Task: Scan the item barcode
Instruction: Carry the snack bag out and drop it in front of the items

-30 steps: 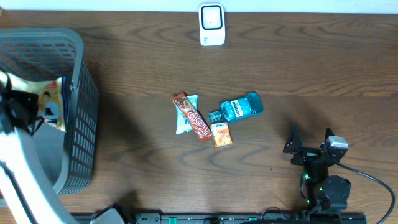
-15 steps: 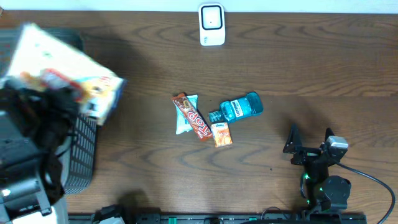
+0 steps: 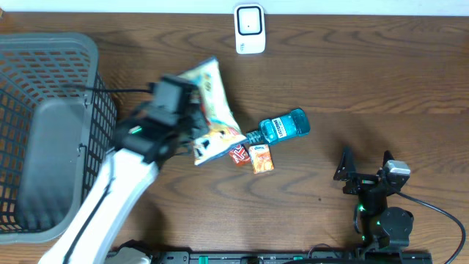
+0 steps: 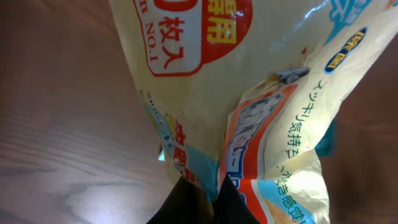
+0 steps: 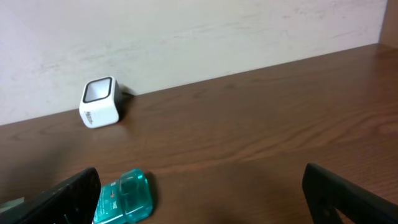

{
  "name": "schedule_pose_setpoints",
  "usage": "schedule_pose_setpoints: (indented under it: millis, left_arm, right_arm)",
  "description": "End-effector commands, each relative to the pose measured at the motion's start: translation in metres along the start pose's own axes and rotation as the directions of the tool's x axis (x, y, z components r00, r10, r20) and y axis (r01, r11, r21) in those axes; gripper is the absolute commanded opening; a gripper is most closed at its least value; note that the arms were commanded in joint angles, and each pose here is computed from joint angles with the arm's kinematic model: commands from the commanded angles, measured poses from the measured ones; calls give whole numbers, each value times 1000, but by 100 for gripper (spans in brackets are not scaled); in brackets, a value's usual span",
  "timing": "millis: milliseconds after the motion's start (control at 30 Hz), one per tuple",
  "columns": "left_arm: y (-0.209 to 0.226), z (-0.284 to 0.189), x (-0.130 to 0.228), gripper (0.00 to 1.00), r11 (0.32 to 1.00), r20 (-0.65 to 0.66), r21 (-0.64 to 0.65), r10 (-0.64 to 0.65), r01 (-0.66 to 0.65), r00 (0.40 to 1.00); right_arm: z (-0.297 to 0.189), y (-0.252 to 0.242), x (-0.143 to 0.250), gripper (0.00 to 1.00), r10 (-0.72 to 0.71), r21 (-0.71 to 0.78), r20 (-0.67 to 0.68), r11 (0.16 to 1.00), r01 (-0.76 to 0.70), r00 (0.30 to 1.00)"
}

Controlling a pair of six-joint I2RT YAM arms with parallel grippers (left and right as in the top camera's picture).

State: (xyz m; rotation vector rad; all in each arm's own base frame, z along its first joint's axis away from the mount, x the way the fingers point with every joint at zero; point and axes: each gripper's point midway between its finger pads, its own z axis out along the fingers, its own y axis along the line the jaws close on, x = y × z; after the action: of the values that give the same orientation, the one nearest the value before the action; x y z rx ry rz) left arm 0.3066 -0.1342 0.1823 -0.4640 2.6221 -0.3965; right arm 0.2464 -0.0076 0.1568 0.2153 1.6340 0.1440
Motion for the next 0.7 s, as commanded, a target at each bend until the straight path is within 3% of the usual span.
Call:
schedule_pose_setpoints:
  millis: [0, 233, 300, 367, 400, 667]
  left_arm:
    - [-3, 44, 17, 7, 996, -52, -86, -8, 4, 999]
    - [-4, 105, 54, 9, 983, -175, -184, -7, -25, 985]
    - [-4, 105, 58, 40, 983, -188, -182, -6, -29, 982]
    - [-7, 101, 56, 88, 986, -185, -166, -7, -24, 983]
    - [-9, 96, 54, 98, 988, -177, -154, -7, -21, 984]
    - [-35, 19, 20, 98, 1000, -13, 30, 5, -5, 1000]
  right_arm:
    - [0, -1, 0, 99, 1, 6, 3, 1000, -1, 1000]
    - [0, -1, 0, 99, 1, 6, 3, 1000, -1, 1000]
    - [0, -1, 0, 99, 1, 6, 3, 1000, -1, 1000]
    - [0, -1, 0, 99, 1, 6, 3, 1000, -1, 1000]
    - [0, -1, 0, 99, 1, 6, 3, 1000, -1, 1000]
    - [0, -1, 0, 99, 1, 6, 3, 1000, -1, 1000]
